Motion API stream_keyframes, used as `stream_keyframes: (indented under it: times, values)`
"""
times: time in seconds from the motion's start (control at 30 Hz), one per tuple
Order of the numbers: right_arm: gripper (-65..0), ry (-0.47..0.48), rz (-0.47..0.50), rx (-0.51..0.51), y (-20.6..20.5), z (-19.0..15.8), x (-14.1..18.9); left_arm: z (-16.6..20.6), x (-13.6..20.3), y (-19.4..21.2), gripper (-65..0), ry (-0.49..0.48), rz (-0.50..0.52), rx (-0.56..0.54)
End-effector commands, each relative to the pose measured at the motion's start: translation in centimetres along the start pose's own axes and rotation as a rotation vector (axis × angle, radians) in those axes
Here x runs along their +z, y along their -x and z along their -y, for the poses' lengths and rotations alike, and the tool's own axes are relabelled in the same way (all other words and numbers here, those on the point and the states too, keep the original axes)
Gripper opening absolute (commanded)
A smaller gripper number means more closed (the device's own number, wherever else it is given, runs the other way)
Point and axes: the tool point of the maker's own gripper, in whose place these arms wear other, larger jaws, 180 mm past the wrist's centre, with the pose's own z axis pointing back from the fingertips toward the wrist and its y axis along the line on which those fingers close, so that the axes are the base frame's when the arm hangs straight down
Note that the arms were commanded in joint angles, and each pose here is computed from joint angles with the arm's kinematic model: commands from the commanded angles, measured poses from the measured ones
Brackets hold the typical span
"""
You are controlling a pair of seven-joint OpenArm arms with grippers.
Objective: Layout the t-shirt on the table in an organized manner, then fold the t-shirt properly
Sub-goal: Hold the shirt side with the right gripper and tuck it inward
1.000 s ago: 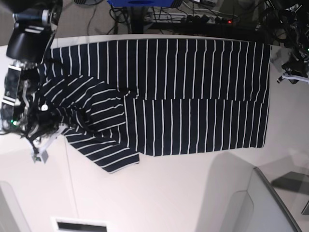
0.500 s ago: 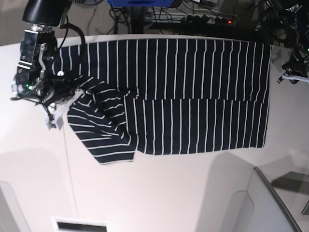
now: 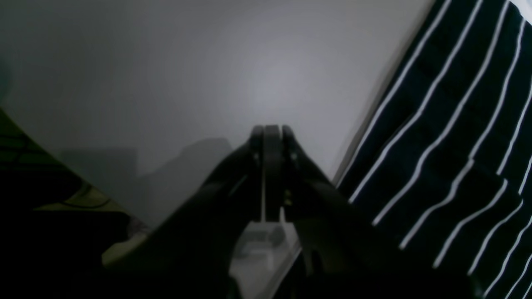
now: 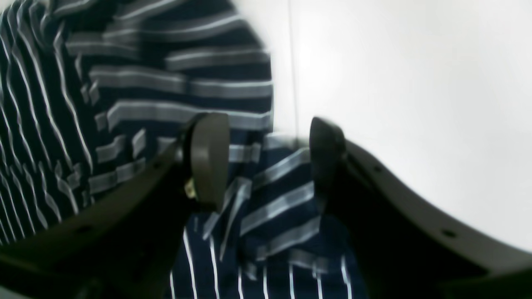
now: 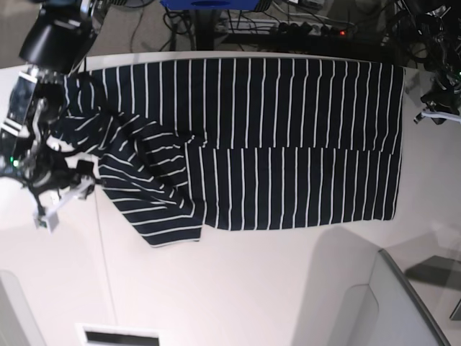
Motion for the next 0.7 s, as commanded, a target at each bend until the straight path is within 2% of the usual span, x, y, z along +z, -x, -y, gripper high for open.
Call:
stream_keyframes:
  times: [0.0,0.2,0.4,0.57,0.67]
  values:
    - [-35.1,-0.004,-0.003,0.004,-0.8,0.4,-0.3,-0.4,0.3,-2.0,-65.0,-0.004,0.052,-0.017]
    - [-35.1,-0.051,-0.153,-0.057,0.8,0.5,-4.0,-0.4,0.3,-2.0,-65.0,-0.004,0.052,-0.017]
    - [-35.6,-0.053,-0.178,-0.064,1.5,0.6,-4.4,-0.5,0.2,-2.0,-65.0,-0.005,0.051,-0.016]
    - [-46.7,-0.053,-0.207,-0.069,2.4,0.8,-4.7,-0.4,0.2,-2.0,-65.0,-0.004,0.05,-0.017]
    - [-47.9,-0.057,-0.225,-0.075,2.9,0.7,-4.9,-0.4,0.2,-2.0,-65.0,-0.004,0.05,-0.017]
